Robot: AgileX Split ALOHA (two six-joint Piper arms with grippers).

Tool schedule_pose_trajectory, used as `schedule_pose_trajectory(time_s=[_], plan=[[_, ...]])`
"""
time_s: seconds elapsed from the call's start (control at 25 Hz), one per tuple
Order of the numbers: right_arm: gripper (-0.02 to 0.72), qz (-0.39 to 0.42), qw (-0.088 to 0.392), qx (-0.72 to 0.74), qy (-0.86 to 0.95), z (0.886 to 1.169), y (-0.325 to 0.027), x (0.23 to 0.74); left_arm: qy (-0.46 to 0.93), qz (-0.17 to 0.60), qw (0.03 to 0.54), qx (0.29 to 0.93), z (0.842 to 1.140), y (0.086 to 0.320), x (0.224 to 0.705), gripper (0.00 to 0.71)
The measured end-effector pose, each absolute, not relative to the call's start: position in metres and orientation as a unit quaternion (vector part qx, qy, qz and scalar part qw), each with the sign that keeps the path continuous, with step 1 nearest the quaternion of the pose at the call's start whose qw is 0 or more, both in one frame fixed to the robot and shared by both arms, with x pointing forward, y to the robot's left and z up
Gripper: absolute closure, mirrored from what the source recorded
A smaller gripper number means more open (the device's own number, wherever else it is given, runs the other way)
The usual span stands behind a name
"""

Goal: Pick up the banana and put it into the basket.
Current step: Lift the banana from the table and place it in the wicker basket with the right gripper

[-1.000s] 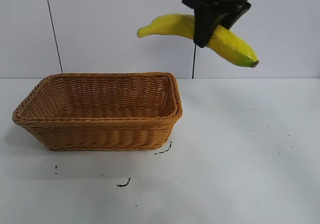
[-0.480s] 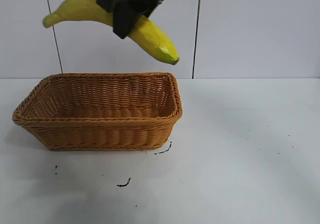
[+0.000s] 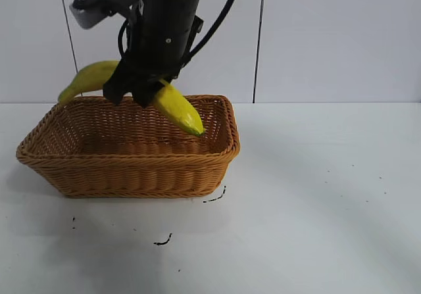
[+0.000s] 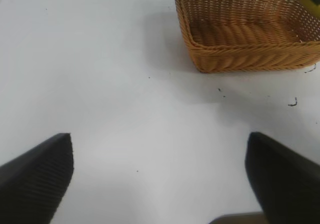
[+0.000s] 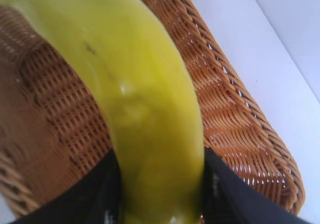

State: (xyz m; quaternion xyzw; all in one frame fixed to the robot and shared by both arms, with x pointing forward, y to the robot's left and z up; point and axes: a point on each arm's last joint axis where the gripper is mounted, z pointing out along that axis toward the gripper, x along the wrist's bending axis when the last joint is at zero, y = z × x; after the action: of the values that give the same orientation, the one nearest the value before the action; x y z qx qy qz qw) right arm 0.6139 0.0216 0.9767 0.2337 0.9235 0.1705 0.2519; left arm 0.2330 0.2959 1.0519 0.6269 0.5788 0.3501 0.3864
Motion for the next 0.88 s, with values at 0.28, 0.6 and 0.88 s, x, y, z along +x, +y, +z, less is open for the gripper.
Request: schedule_pose_trajectory(time_s=[0.28,0.6,0.88], plan=[[0.412,0.165,0.248,0.275,0.914,0.961,0.018,0.621,0.579,0.35,0.386,0.627,1.052,0.296,0.233,0.017],[0.412,0.165,0.255,0.27,0.914,0.961,0.018,0.622,0.579,0.35,0.386,0.627,1.052,0.296,0.233,0.017],[0.048,0.173,0.262,0.268,0.911,0.961,0.019,0.624,0.579,0.35,0.386,0.627,1.052,0.296,0.233,0.017]])
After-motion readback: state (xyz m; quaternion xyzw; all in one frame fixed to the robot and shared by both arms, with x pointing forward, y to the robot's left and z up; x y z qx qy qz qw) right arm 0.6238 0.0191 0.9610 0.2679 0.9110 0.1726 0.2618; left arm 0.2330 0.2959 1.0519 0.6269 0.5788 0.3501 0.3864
